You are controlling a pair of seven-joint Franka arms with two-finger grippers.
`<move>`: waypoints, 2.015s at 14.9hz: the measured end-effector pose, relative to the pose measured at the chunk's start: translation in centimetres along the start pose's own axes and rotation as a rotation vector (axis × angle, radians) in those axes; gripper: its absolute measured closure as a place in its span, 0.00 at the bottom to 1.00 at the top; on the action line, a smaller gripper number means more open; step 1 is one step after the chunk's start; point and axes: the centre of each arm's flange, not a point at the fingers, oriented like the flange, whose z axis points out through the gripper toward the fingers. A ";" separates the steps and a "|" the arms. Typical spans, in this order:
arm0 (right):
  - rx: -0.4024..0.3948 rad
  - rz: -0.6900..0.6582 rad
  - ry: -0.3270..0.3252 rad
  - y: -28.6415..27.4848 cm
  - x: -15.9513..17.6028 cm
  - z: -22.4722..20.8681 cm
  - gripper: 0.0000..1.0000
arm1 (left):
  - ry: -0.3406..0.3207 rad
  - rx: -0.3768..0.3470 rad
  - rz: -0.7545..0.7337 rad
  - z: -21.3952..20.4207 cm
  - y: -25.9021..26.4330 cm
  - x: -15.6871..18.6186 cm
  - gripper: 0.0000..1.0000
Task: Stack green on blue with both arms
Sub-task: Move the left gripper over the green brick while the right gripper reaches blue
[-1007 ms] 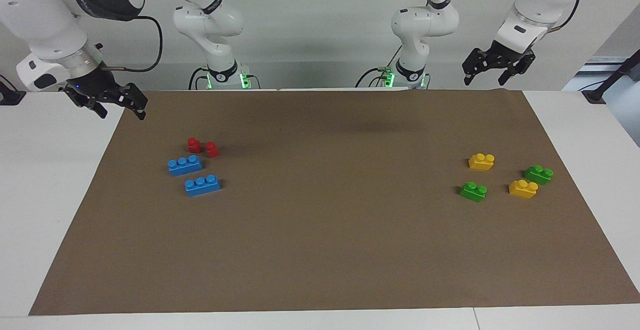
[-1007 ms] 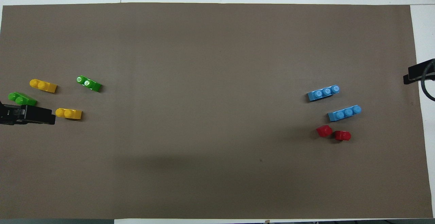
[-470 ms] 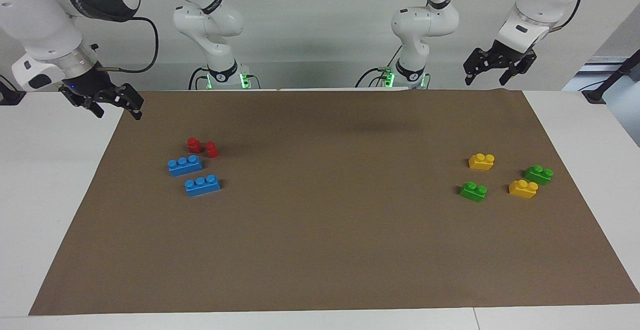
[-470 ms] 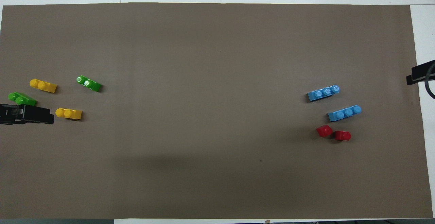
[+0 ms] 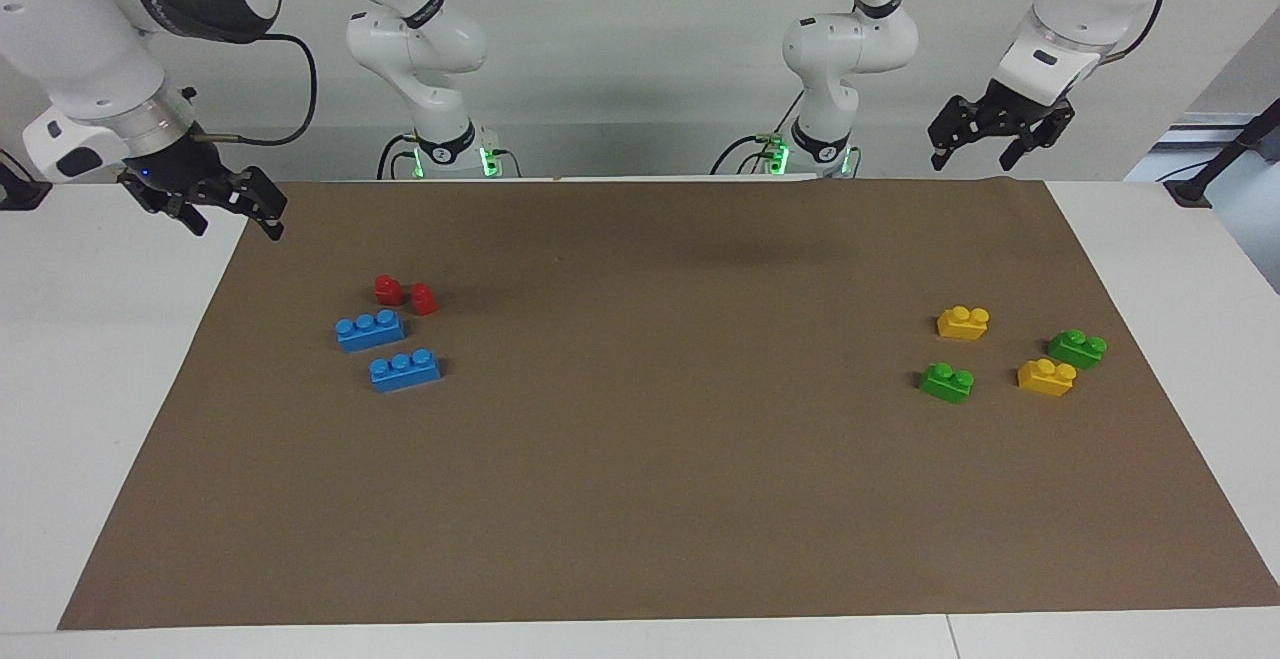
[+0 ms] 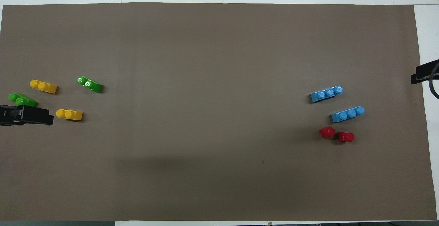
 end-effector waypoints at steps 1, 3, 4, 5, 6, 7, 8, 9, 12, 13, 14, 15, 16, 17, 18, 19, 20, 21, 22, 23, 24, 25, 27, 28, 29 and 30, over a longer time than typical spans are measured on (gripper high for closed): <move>0.002 0.087 0.008 -0.2 0.2 0.7 0.00 | 0.001 0.000 -0.001 0.0 0.0 0.0 0.00; 0.012 0.277 0.002 -0.9 0.4 2.3 0.00 | 0.010 0.000 -0.002 -0.1 -0.1 0.1 0.00; 0.027 0.379 -0.018 -1.6 0.4 3.2 0.00 | 0.021 0.000 -0.005 -0.1 -0.2 0.2 0.00; 0.042 0.474 -0.045 -2.3 0.3 4.1 0.00 | 0.031 0.000 -0.020 -0.1 -0.3 0.4 0.00; 0.050 0.546 -0.071 -2.8 0.4 5.0 0.00 | 0.037 -0.001 -0.051 -0.1 -0.6 0.5 0.00; 0.060 0.606 -0.095 -3.1 0.4 6.0 0.00 | 0.043 -0.003 -0.095 0.1 -0.9 0.6 0.00; 0.074 0.663 -0.118 -3.3 0.4 6.8 0.00 | 0.048 -0.004 -0.144 0.4 -1.0 0.8 0.00; 0.088 0.720 -0.140 -3.5 0.5 7.7 0.00 | 0.054 -0.006 -0.198 1.0 -1.1 1.1 0.00; 0.126 0.877 -0.221 -4.0 1.2 10.5 0.01 | 0.069 -0.012 -0.337 3.2 -1.2 2.0 0.00; 0.136 0.921 -0.240 -4.1 1.6 11.4 0.00 | 0.073 -0.014 -0.376 3.8 -1.3 2.2 0.00; 0.137 0.951 -0.255 -4.1 2.0 12.4 0.00 | 0.080 -0.017 -0.423 4.5 -1.3 2.6 0.00; 0.139 0.972 -0.274 -4.1 2.3 13.3 0.00 | 0.089 -0.021 -0.479 5.3 -1.4 3.2 0.00; 0.146 0.986 -0.292 -4.2 2.6 14.1 0.00 | 0.097 -0.026 -0.536 6.1 -1.4 3.8 0.00; 0.155 1.003 -0.310 -4.2 2.8 14.9 0.01 | 0.102 -0.030 -0.589 7.0 -1.5 4.4 0.00; 0.164 1.018 -0.322 -4.1 3.1 15.8 0.00 | 0.105 -0.033 -0.632 7.9 -1.6 5.0 0.00; 0.173 1.032 -0.334 -4.0 3.2 16.7 0.00 | 0.106 -0.036 -0.668 8.8 -1.7 5.6 0.00; 0.177 1.043 -0.350 -3.9 3.2 17.6 0.00 | 0.106 -0.039 -0.706 9.7 -1.8 6.3 0.00; 0.175 1.051 -0.362 -3.9 3.2 18.5 0.00 | 0.108 -0.042 -0.744 10.8 -2.0 7.1 0.00; 0.170 1.054 -0.370 -3.8 3.2 19.2 0.01 | 0.109 -0.045 -0.779 11.8 -2.1 7.9 0.00; 0.165 1.048 -0.380 -3.8 3.1 19.9 0.00 | 0.109 -0.047 -0.811 12.9 -2.2 8.6 0.00; 0.167 1.036 -0.393 -3.7 3.0 20.6 0.00 | 0.106 -0.048 -0.838 14.1 -2.3 9.3 0.00; 0.172 1.017 -0.408 -3.5 3.0 21.4 0.00 | 0.102 -0.049 -0.863 15.3 -2.4 10.0 0.00; 0.175 0.984 -0.427 -3.0 3.2 23.0 0.00 | 0.098 -0.049 -0.905 17.4 -3.3 11.1 0.00; 0.181 0.977 -0.438 -3.0 3.3 23.7 0.00 | 0.091 -0.047 -0.921 18.5 -3.8 11.5 0.00; 0.190 0.972 -0.444 -3.0 3.4 24.2 0.00 | 0.088 -0.047 -0.941 19.6 -4.2 12.0 0.00; 0.196 0.969 -0.441 -3.1 3.5 24.5 0.00 | 0.090 -0.050 -0.968 20.6 -4.5 12.5 0.00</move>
